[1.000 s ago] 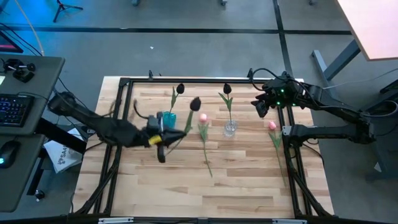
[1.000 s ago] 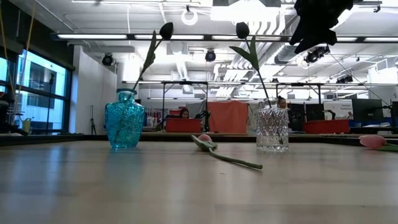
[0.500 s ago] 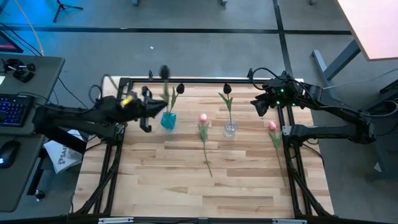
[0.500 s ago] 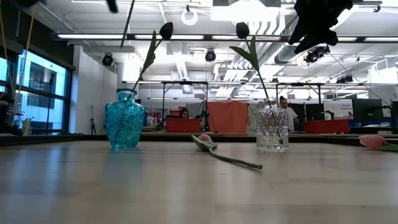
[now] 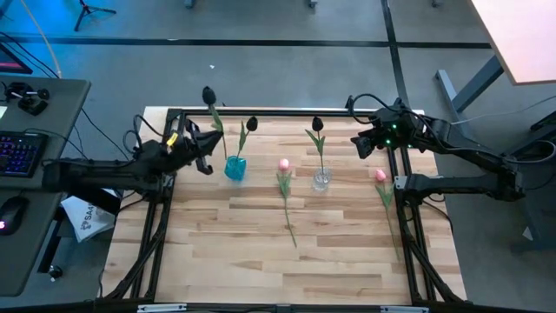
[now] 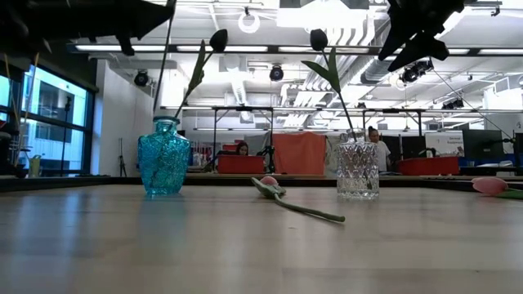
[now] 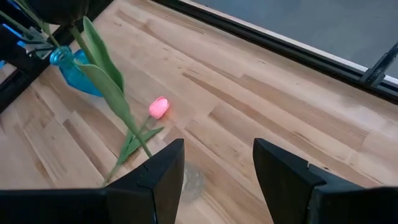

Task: Sort flowers into vase by color
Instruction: Put the black flower into the blue vase

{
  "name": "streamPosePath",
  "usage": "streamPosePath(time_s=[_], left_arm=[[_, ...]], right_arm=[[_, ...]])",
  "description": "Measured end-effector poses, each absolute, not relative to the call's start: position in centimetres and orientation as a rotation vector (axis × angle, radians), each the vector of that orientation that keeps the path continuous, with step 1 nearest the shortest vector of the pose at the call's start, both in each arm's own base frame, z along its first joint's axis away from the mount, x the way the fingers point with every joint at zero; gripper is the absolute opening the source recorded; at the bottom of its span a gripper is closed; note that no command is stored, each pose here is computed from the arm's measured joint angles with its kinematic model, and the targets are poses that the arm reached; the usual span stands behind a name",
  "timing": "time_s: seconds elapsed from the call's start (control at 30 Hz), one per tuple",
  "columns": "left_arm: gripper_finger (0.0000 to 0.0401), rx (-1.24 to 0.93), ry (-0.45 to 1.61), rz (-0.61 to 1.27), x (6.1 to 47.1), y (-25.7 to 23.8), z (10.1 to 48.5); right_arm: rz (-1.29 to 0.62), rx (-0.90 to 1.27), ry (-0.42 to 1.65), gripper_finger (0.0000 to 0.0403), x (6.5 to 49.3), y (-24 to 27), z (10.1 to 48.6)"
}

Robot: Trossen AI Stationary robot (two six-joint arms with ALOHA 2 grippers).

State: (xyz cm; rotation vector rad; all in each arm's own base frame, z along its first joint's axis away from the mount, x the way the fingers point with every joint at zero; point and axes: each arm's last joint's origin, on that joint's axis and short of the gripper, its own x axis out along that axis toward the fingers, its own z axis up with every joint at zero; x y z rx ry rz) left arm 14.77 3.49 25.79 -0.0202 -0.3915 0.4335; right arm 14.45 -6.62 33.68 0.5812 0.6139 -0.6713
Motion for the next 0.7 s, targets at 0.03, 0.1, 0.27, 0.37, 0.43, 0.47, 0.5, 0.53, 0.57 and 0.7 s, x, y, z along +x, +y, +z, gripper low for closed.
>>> streamPosePath(time_s=[0.03, 0.1, 0.27, 0.37, 0.43, 0.47, 0.5, 0.53, 0.57, 0.7], left_arm=[[0.0000, -0.018, -0.390, 0.441, 14.7, 3.6, 25.8], [0.0000, -0.020, -0.403, 0.444, 14.7, 3.9, 25.9], [0.0000, -0.022, -0.490, 0.417, 14.3, 4.2, 26.5], [0.0000, -0.022, -0.469, 0.436, 14.7, 4.6, 26.2], [0.0000, -0.049, -0.445, 0.443, 15.1, 4.9, 25.8], [0.0000, -0.071, -0.445, 0.443, 15.3, 5.1, 25.7], [0.0000, -0.091, -0.446, 0.437, 15.5, 5.2, 25.5], [0.0000, -0.102, -0.446, 0.424, 15.7, 5.2, 25.4], [0.0000, -0.109, -0.446, 0.410, 15.9, 5.3, 25.3], [0.0000, -0.138, -0.425, 0.379, 16.4, 5.2, 24.9]], right_arm=[[-0.672, 0.582, 0.613, 0.0186, 14.5, -6.6, 33.7], [-0.674, 0.589, 0.607, 0.0186, 14.5, -6.6, 33.7], [-0.682, 0.591, 0.589, 0.0186, 14.5, -6.7, 33.8], [-0.695, 0.584, 0.580, 0.0186, 14.6, -6.7, 33.9], [-0.706, 0.579, 0.574, 0.0186, 14.6, -6.8, 33.9], [-0.711, 0.577, 0.573, 0.0186, 14.6, -6.8, 33.9], [-0.713, 0.576, 0.573, 0.0186, 14.6, -6.8, 33.9], [-0.712, 0.575, 0.573, 0.0186, 14.6, -6.8, 33.9], [-0.711, 0.571, 0.574, 0.0186, 14.6, -6.8, 33.9], [-0.706, 0.558, 0.579, 0.0186, 14.6, -6.8, 33.9]])
